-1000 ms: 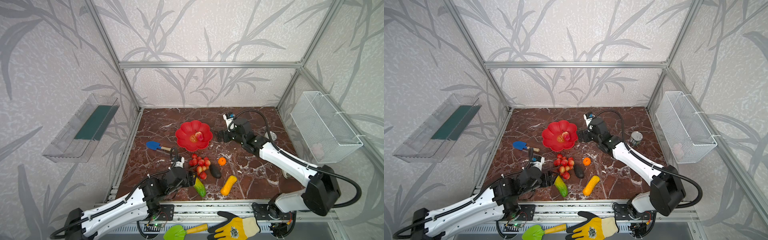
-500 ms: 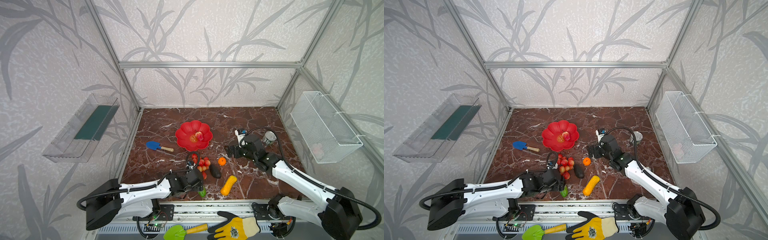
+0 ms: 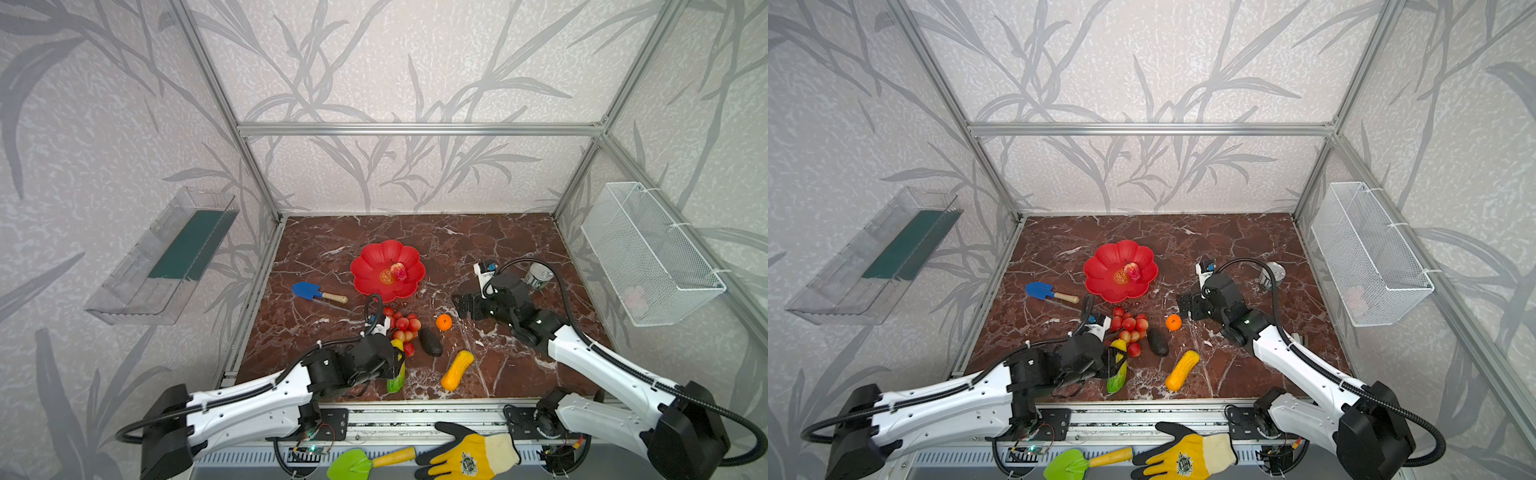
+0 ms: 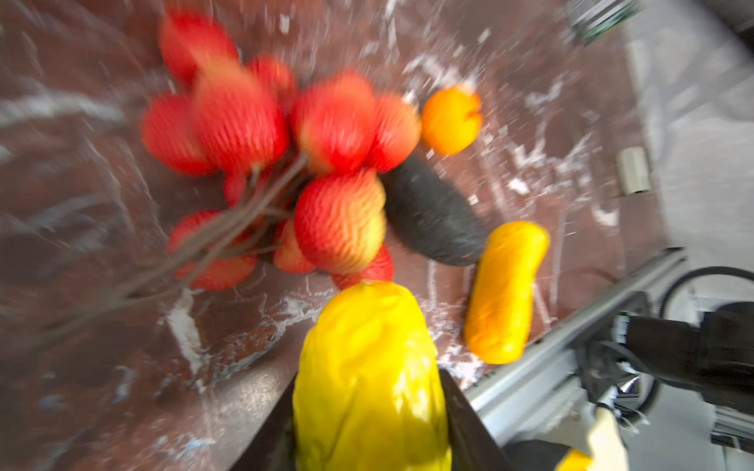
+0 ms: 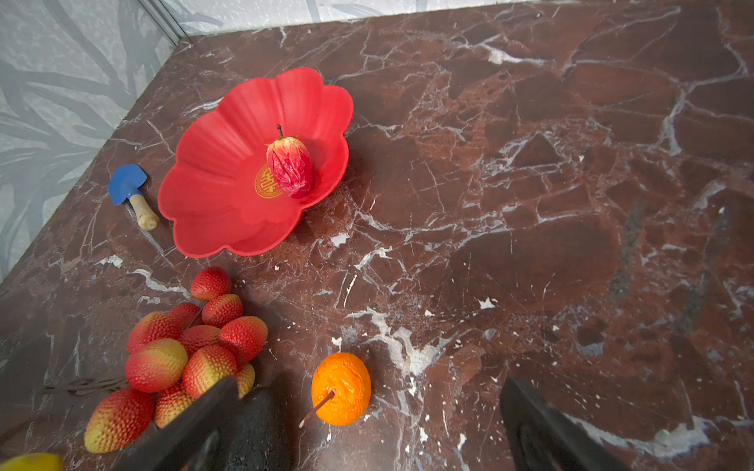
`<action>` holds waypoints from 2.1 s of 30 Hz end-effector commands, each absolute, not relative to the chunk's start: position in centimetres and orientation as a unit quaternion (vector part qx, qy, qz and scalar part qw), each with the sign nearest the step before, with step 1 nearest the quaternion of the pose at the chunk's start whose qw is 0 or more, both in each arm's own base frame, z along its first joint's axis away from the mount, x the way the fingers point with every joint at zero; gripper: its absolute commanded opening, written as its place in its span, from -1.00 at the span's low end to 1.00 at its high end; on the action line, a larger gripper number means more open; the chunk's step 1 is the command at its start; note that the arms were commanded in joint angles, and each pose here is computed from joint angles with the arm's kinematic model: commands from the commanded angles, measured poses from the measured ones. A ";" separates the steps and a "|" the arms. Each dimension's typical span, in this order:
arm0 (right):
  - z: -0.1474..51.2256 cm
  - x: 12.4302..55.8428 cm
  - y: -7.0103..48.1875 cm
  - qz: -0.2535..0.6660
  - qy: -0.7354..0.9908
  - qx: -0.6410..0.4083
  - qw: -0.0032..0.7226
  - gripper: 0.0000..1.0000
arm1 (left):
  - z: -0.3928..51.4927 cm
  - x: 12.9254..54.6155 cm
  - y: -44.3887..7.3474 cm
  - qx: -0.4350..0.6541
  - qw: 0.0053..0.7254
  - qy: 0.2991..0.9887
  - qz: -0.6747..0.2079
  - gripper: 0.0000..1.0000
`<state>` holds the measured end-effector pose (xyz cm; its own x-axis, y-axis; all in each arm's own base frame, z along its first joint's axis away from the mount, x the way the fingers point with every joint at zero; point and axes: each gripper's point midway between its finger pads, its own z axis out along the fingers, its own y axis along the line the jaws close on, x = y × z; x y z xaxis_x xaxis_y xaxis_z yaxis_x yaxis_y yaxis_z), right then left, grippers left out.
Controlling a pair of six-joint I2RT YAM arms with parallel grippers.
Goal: Place and organize the fake fruits in the fruit bowl
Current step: 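Set the bitter melon in the bowl with left gripper while right grasps the squash, then carry the yellow squash with the right gripper into the bowl beside the melon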
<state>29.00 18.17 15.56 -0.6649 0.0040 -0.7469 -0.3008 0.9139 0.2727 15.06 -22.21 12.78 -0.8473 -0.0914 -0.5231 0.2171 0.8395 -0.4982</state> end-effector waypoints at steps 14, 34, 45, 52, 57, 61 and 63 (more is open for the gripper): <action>8.4 18.0 16.5 0.164 0.958 -0.020 0.236 0.90 | 20.7 33.1 -17.6 0.017 0.386 0.900 -0.201 -0.14; 4.1 15.9 21.1 0.200 0.961 0.028 0.187 0.77 | 9.0 46.9 -18.1 -0.081 0.291 0.928 -0.218 -0.09; 2.6 17.3 21.4 0.186 0.959 0.045 0.207 0.34 | 11.4 48.0 -18.3 -0.089 0.310 0.912 -0.254 0.50; 3.6 19.0 20.8 0.169 0.955 0.025 0.243 -0.18 | 21.4 46.7 -17.3 -0.055 0.430 0.858 -0.275 0.71; 10.0 22.4 21.2 0.148 0.930 -0.056 0.331 -0.38 | 27.7 42.5 -13.4 -0.066 0.524 0.814 -0.242 0.73; 15.8 25.8 24.5 0.153 0.900 -0.146 0.382 -0.39 | 28.2 37.7 -9.7 -0.103 0.569 0.788 -0.209 0.81; 18.4 27.6 27.5 0.165 0.880 -0.195 0.401 -0.40 | 27.6 35.1 -8.0 -0.125 0.581 0.779 -0.198 0.81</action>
<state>25.48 24.98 15.44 -0.7217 -0.0385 -0.6911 -0.3043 0.9144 0.2669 36.80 -10.83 29.94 -0.3249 -0.4194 -0.8476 0.1504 0.8620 -0.4842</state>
